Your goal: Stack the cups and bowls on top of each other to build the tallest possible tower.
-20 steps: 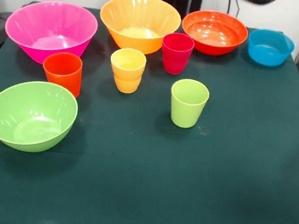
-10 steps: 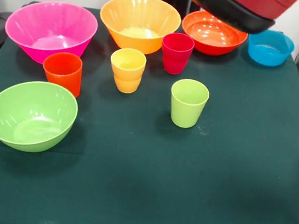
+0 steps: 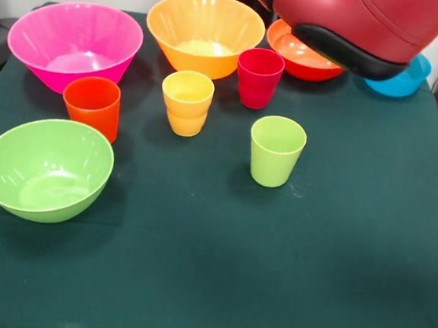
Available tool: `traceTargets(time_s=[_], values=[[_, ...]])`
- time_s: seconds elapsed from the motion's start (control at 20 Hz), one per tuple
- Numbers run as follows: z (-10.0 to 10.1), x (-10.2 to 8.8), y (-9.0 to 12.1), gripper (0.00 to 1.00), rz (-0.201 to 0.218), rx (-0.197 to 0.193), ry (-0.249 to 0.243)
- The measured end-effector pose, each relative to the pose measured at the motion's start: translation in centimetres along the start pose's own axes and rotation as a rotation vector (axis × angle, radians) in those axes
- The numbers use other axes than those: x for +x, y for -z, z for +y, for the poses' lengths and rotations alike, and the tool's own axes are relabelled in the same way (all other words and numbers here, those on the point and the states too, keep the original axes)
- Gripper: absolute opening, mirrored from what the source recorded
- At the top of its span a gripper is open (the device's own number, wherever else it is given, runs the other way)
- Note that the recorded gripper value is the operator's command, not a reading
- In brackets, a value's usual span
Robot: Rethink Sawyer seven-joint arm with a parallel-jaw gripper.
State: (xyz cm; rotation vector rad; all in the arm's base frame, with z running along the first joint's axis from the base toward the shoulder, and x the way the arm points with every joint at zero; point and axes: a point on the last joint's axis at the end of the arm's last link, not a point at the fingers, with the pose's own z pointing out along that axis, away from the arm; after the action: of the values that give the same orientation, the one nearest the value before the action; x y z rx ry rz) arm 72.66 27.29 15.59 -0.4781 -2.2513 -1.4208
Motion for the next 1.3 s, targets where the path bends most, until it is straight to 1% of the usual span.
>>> traceTargets(time_s=[0.4, 0.65, 0.8, 0.85, 1.05, 1.2, 1.3], values=[[-0.5, 0.0, -1.1, 0.00, 0.044, -0.053, -0.021], [-0.5, 0.0, -1.1, 0.00, 0.051, -0.070, -0.025], [-0.5, -0.1, -0.9, 0.00, 0.053, -0.077, -0.026], [-0.5, -0.2, -0.6, 0.00, 0.052, -0.085, -0.028], [-0.9, -0.5, -0.2, 0.00, 0.046, -0.089, -0.027], [-1.8, -0.8, 0.3, 0.00, 0.031, -0.086, 0.002], [-2.1, -1.0, 0.6, 0.00, 0.028, -0.084, 0.018]])
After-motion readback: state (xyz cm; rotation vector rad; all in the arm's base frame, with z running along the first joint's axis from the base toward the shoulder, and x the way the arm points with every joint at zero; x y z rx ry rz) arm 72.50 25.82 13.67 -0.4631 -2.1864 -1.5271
